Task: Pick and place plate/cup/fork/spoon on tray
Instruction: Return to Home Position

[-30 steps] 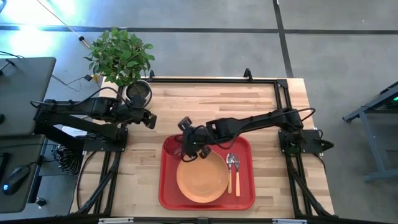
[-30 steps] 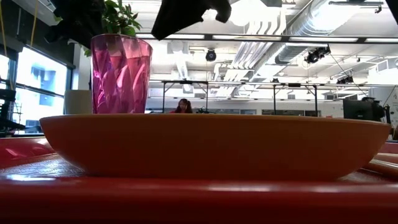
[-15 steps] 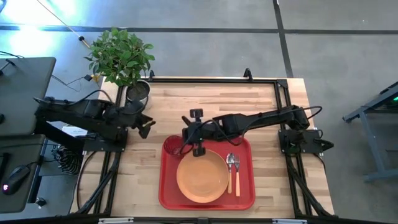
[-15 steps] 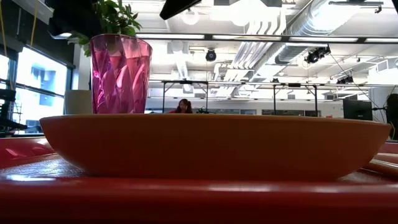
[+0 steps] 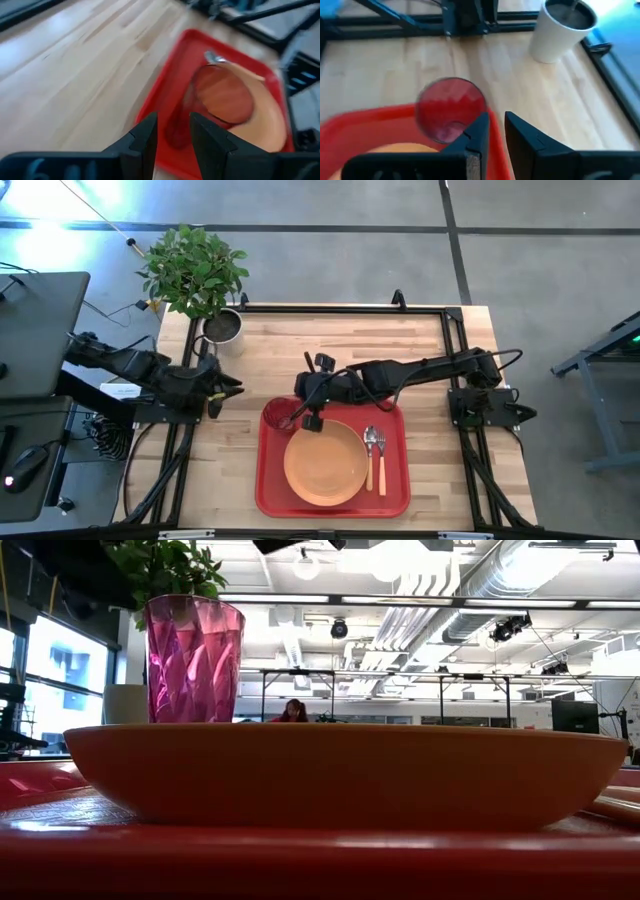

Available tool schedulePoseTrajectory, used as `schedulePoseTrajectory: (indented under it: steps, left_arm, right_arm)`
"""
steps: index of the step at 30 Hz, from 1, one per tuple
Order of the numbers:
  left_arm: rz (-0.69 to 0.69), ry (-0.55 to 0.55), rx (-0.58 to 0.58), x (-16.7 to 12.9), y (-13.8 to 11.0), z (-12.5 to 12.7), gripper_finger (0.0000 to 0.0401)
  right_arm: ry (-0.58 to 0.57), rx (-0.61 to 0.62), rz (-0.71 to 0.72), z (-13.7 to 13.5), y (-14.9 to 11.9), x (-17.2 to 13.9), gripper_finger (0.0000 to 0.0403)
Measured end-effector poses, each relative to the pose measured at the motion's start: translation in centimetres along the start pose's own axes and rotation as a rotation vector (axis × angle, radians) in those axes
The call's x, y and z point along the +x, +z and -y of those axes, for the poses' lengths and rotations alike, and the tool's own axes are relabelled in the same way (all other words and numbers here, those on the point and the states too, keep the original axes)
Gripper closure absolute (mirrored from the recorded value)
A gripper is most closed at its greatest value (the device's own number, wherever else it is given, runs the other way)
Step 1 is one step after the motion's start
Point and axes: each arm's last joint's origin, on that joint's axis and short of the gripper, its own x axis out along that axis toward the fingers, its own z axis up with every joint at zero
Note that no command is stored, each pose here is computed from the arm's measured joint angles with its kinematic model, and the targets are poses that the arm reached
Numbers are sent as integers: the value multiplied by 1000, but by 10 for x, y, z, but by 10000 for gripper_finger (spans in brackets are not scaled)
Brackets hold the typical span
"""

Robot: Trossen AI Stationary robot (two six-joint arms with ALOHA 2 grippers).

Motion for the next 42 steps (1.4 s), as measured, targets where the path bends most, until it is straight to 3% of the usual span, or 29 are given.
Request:
schedulePoseTrajectory:
  steps: [6,13,16,28,35,42]
  left_arm:
    - [91,-120,106,-1,-22,-14,298]
    - [163,-270,136,0,-44,-27,298]
    - [220,-328,172,0,-48,-30,298]
    - [281,-364,209,28,-78,-35,298]
    - [278,-430,175,38,-86,-33,298]
    - [279,-423,145,38,-86,-33,298]
  right_arm:
    - [127,46,70,2,11,-20,350]
    - [139,74,174,21,25,-64,350]
    - [135,23,224,29,29,-89,350]
    - [116,51,367,74,25,-193,350]
    - [121,59,319,84,-4,-211,350]
    - [126,104,408,89,-67,-200,350]
